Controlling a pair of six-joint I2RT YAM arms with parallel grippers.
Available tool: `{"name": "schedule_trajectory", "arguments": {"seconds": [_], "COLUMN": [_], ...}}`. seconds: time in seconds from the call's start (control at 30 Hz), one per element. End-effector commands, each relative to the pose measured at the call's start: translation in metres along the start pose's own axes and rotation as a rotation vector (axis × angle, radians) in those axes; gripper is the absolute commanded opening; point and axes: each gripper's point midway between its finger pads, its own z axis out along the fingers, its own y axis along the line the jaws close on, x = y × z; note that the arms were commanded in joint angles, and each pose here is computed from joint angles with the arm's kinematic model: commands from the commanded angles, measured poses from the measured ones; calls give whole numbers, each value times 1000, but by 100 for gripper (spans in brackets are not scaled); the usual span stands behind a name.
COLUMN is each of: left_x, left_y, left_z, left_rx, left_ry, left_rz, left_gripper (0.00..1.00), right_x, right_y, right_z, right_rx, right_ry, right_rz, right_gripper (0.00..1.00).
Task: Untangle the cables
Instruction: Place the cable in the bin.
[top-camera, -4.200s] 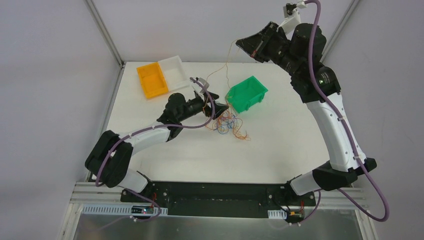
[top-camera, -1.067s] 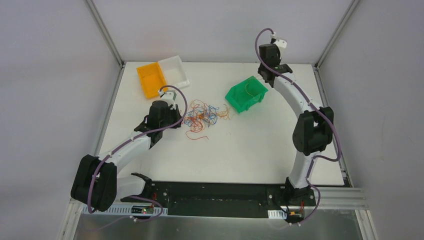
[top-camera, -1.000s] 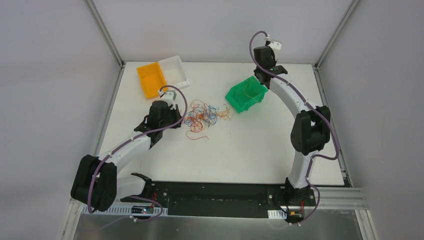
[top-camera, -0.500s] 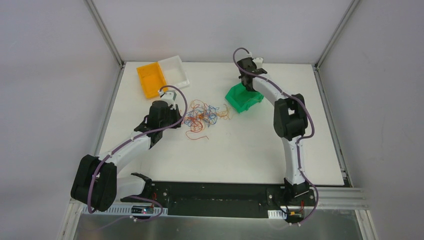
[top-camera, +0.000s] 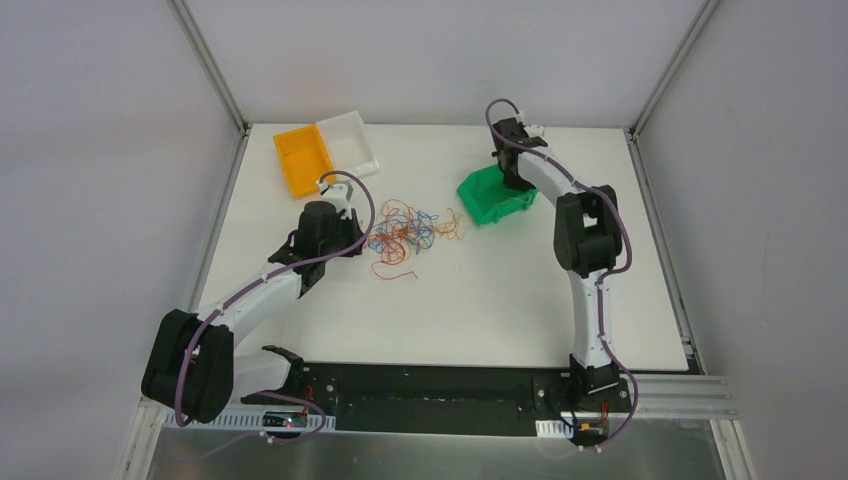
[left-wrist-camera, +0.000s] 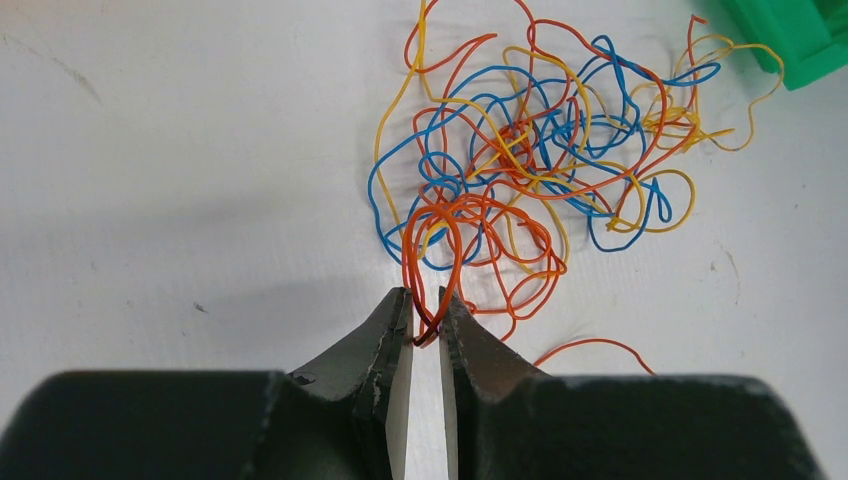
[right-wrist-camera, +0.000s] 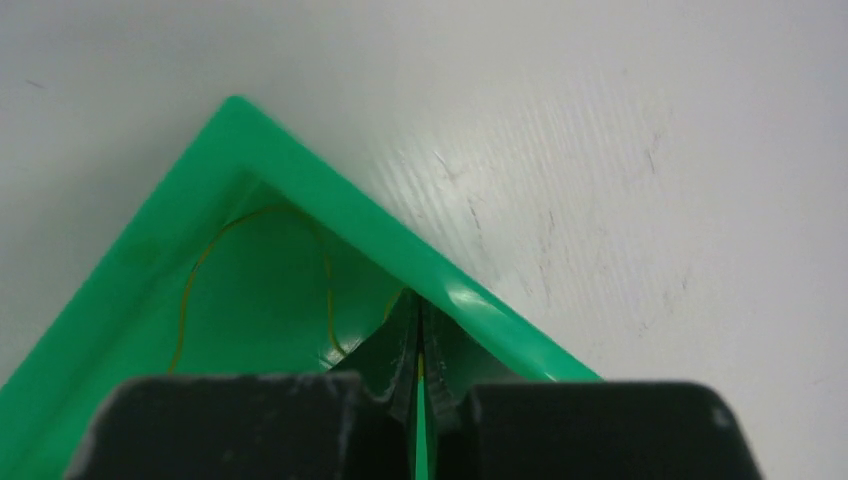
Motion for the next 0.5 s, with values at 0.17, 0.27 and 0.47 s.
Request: {"name": "schedule_trajectory", "arguments": {"seconds": [0.17,0.27,0.47], "left_x": [-10,-11,-10], "left_y": [-5,-6,-5], "left_z": [-4,-4,-5], "left_rx": [20,21,15], "left_ry": [-38,-38,-39], "left_rz": [29,29,37], "left_gripper": [17,17,17], "right_x": [13,-2,-29], "right_y": [-47,-48,-53], "right_z": [-50,-62,-81], "right_rx": [9,-14,-18], "right_ry": [-7,-40,-84], "right_rz": [136,143,142], "right_gripper": [0,3,24]}}
